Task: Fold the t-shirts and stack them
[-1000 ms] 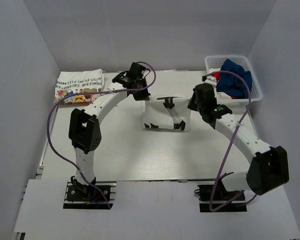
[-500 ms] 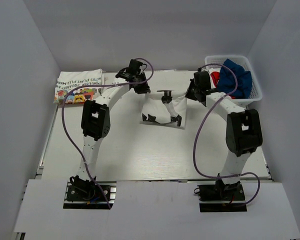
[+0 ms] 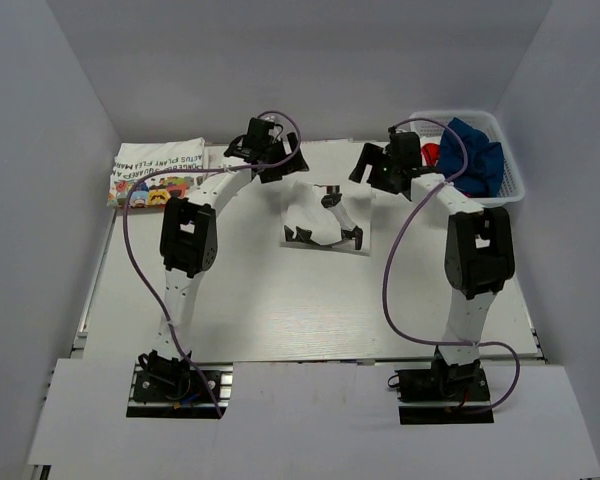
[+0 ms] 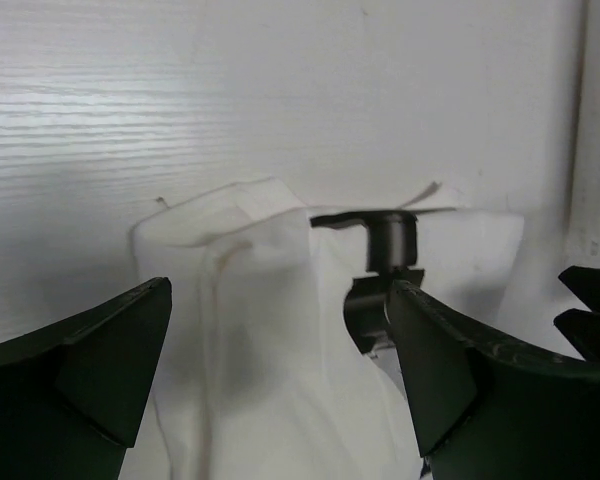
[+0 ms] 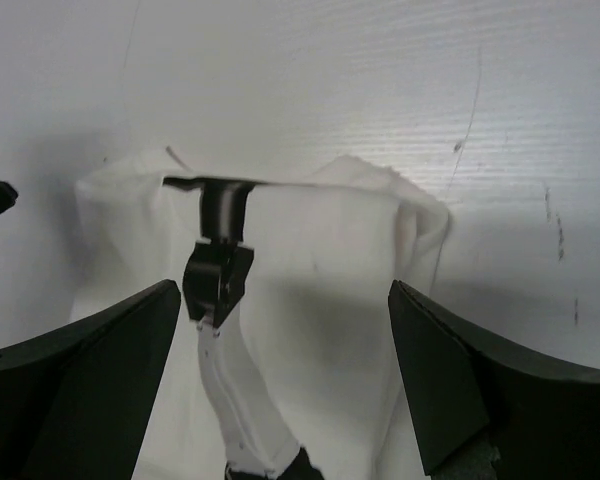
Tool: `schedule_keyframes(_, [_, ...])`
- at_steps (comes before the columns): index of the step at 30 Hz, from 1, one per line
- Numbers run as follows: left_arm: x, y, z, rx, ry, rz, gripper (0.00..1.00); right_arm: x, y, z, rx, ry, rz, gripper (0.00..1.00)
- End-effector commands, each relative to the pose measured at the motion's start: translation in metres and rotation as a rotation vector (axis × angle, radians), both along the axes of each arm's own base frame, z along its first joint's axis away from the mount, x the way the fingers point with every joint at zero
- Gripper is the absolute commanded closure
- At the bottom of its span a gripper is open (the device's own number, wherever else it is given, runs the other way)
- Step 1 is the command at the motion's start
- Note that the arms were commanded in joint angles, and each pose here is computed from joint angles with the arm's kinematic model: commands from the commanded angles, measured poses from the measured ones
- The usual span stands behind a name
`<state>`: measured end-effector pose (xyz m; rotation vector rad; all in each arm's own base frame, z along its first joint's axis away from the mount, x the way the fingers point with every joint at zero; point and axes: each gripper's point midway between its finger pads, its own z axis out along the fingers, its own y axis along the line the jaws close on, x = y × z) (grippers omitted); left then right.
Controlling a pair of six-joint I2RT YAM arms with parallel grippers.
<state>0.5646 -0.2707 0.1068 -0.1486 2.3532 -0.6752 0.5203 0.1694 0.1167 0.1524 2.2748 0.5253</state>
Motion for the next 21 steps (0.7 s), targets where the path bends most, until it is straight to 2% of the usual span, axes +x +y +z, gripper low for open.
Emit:
schedule_keyframes(1, [-0.028, -0.037, 0.060, -0.066, -0.119, -0.188, 0.00, -0.024, 0.012, 0.049, 0.072, -0.102, 0.078, 0.10])
schedule_keyframes(3, [-0.039, -0.036, 0.051, -0.023, -0.089, -0.210, 0.00, -0.044, 0.012, 0.029, 0.092, -0.052, 0.092, 0.10])
schedule_keyframes(4, [-0.043, -0.029, 0.039, 0.015, -0.057, -0.193, 0.00, -0.051, 0.016, 0.048, 0.120, -0.089, 0.109, 0.10])
schedule_keyframes(6, [-0.053, -0.009, 0.023, 0.123, -0.002, -0.128, 0.00, -0.070, 0.013, 0.029, 0.118, -0.050, 0.109, 0.10])
schedule_keyframes(8, [-0.062, 0.004, 0.002, 0.187, 0.036, -0.113, 0.00, -0.080, 0.009, 0.046, 0.123, -0.084, 0.104, 0.10])
schedule_keyframes(9, [-0.065, 0.010, 0.002, 0.212, 0.038, -0.104, 0.00, -0.091, 0.007, 0.033, 0.113, -0.056, 0.103, 0.10])
schedule_keyframes(12, [-0.072, 0.013, -0.008, 0.238, 0.058, -0.137, 0.00, -0.105, 0.000, 0.041, 0.105, -0.076, 0.092, 0.10])
schedule_keyframes(19, [-0.081, 0.007, -0.060, 0.292, 0.133, -0.254, 0.00, -0.122, -0.014, 0.051, 0.054, -0.109, 0.070, 0.10])
schedule_keyframes(21, [-0.084, 0.002, -0.065, 0.297, 0.142, -0.266, 0.03, -0.125, -0.016, 0.056, 0.058, -0.122, 0.054, 0.10])
